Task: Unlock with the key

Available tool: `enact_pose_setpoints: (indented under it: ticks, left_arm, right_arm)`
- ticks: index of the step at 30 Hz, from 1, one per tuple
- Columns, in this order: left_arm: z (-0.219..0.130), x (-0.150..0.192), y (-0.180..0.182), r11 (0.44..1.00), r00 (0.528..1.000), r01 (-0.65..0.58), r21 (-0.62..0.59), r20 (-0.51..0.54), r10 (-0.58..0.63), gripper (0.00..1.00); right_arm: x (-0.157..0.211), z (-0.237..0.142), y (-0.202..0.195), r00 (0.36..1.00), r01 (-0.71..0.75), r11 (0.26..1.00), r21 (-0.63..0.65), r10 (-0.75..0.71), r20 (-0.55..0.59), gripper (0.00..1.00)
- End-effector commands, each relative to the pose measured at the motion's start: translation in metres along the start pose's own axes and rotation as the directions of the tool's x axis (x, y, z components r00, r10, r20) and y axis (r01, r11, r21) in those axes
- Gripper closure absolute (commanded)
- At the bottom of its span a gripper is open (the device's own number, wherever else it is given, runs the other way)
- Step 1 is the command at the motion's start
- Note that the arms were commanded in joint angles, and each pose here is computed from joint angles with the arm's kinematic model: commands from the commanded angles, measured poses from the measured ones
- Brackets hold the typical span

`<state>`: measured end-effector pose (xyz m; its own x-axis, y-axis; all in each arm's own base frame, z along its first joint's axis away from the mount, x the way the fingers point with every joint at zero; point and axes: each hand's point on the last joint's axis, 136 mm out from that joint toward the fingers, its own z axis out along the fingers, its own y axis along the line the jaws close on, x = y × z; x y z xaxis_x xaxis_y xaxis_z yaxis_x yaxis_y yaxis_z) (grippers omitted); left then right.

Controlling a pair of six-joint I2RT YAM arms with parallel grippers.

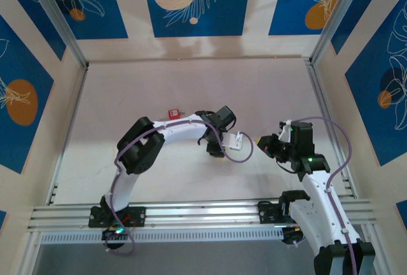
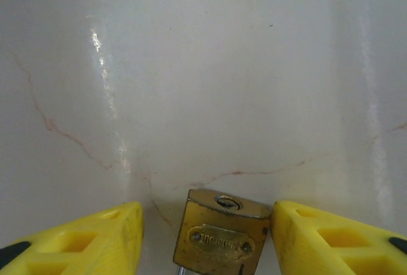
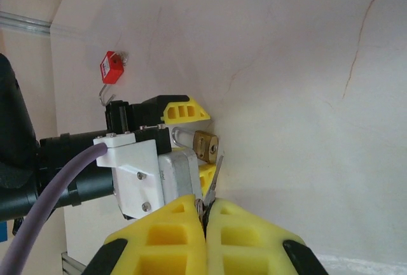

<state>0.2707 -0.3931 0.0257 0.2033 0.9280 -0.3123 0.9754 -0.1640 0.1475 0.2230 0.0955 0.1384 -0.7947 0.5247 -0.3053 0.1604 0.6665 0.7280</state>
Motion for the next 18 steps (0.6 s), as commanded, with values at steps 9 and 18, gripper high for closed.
enact_pose_setpoints:
  ticks: [9, 18]
  left_arm:
    - [0.008, 0.029, -0.004, 0.998, 0.996, 0.043, 0.043, -0.075, -0.04, 0.69]
    - [-0.006, 0.028, -0.007, 0.993, 0.993, 0.091, 0.074, -0.081, -0.085, 0.5]
  right_arm:
    - [0.007, 0.0, 0.001, 0.999, -0.008, 0.999, -0.038, 0.007, -0.035, 1.0]
    - [0.009, 0.001, -0.001, 0.999, -0.01, 0.999, -0.041, 0.008, -0.039, 1.0]
